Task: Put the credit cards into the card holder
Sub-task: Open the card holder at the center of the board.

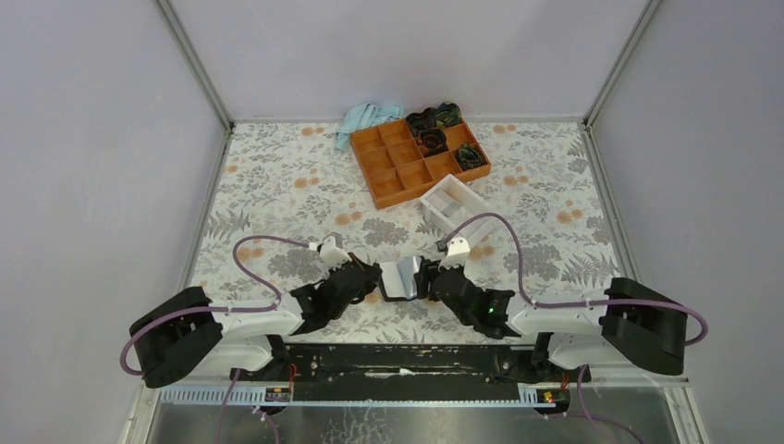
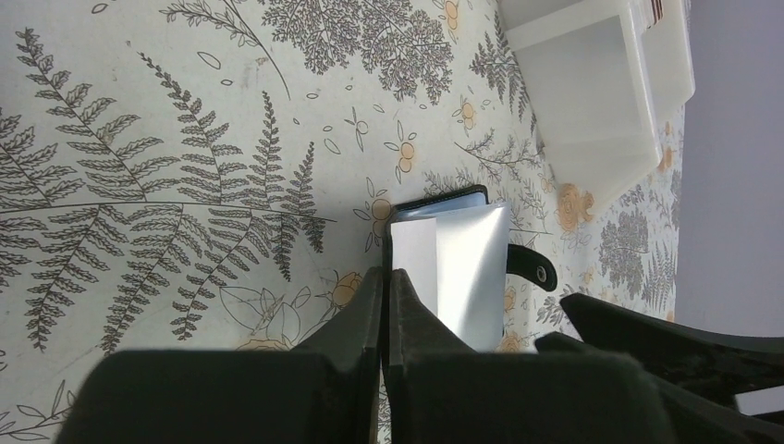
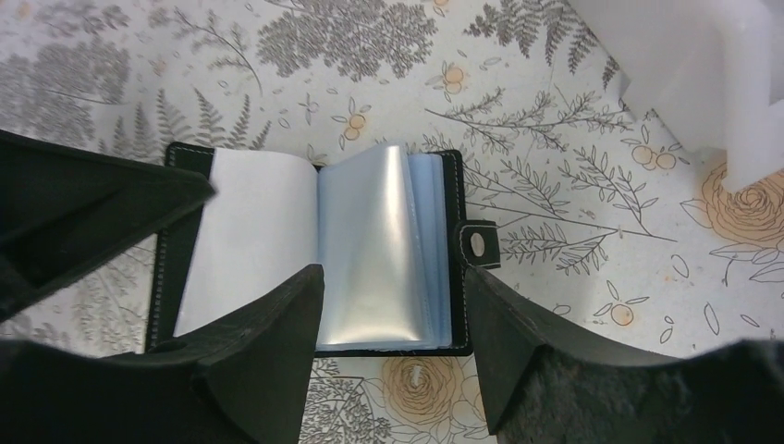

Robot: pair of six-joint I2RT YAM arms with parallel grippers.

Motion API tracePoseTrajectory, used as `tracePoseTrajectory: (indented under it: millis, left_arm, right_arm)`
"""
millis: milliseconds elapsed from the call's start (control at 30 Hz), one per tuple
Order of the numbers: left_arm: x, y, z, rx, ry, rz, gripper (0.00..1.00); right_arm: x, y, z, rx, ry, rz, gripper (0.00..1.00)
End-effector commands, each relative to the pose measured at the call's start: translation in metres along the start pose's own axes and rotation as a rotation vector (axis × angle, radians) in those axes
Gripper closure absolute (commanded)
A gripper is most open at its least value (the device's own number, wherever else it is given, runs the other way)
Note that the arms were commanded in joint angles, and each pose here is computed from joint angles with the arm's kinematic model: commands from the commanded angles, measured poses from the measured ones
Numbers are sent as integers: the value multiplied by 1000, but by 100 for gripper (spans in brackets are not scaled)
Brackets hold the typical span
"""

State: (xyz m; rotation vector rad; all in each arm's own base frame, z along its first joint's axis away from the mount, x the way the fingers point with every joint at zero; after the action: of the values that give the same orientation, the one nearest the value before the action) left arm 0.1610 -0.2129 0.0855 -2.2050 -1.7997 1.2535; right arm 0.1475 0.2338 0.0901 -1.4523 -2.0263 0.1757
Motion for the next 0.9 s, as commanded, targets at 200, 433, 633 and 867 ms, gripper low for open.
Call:
tracePoseTrajectory:
  millis: [200, 433, 633, 867]
  left_arm:
    - [1, 2, -3, -24, -3, -1, 100]
    - [-3, 2, -5, -28, 4, 3, 100]
    - [-3, 2, -5, -27, 4, 5, 100]
    - [-2, 2, -4, -24, 2, 5, 100]
  right_arm:
    - [10, -7, -6, 18, 76, -44, 34]
    - [9, 0, 3, 41, 75, -31, 34]
    - [7, 5, 10, 51, 77, -25, 34]
    - [11, 7, 12, 59, 95, -49, 33]
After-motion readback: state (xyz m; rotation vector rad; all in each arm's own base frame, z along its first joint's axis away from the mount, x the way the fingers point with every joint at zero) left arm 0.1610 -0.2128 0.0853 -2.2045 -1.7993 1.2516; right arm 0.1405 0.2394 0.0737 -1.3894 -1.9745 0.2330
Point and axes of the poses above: each gripper's point midway between its finger pads, its own y axis out along the fingers, its own x axis along the line the jaws close on, z = x × y, the point moved 7 cm from there along -y, back along the fingers, and after that the axes turned 12 degrees about y, right-handed, at the moved point
